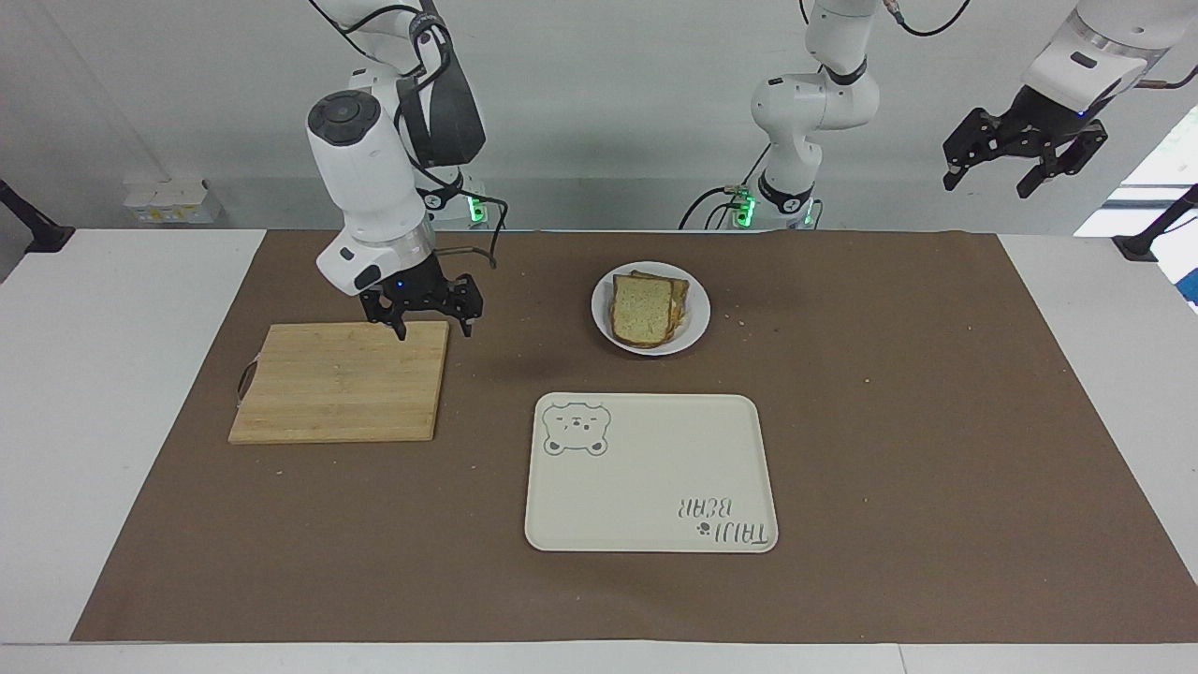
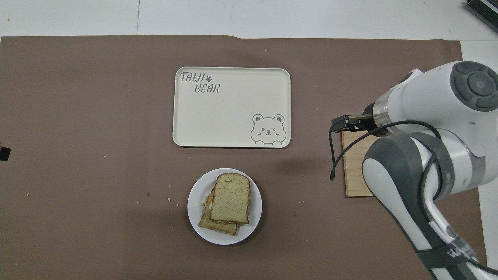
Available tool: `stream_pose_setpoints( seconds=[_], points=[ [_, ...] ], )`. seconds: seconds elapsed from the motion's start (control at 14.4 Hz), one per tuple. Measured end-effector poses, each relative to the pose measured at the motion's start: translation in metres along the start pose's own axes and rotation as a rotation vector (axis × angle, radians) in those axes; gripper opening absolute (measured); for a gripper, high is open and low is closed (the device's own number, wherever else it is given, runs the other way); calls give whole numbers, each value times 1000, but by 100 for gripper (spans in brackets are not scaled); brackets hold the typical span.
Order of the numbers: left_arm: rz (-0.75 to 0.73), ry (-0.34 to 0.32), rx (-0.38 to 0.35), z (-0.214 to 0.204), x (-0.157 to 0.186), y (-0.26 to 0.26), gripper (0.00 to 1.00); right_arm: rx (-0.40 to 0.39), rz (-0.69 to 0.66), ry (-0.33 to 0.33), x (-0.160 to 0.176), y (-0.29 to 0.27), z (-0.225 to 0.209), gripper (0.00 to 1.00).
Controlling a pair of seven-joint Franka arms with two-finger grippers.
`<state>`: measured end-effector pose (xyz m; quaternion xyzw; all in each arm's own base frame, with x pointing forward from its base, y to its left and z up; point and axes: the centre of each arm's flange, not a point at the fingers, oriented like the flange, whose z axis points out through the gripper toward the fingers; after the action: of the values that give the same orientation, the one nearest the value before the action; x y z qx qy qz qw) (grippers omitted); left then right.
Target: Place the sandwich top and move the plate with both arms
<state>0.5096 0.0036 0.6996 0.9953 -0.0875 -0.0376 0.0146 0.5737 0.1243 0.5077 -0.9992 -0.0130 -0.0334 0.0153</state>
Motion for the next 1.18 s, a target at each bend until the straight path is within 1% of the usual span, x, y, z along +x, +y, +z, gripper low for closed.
stream_pose_setpoints(
  seconds=[0.07, 0.21, 0.42, 0.63, 0.84, 1.04, 1.18],
  points=[
    [0, 0, 0, 0, 0, 0, 100, -5, -5, 11, -4, -4, -10, 100],
    [0, 0, 0, 0, 0, 0, 100, -11, 25, 44, -11, -6, -34, 100],
    [0, 0, 0, 0, 0, 0, 100, -24, 75, 49, -24, -3, -72, 100],
    [0, 0, 0, 0, 0, 0, 100, -30, 145, 37, -29, 3, -106, 100],
    [0, 0, 0, 0, 0, 0, 100, -37, 202, 12, -31, 21, -125, 100],
    [5, 0, 0, 0, 0, 3, 100, -47, 270, -28, -35, 57, -145, 100],
    [12, 0, 1, 0, 1, 6, 100, -49, 334, -35, -40, 92, -160, 100]
  ],
)
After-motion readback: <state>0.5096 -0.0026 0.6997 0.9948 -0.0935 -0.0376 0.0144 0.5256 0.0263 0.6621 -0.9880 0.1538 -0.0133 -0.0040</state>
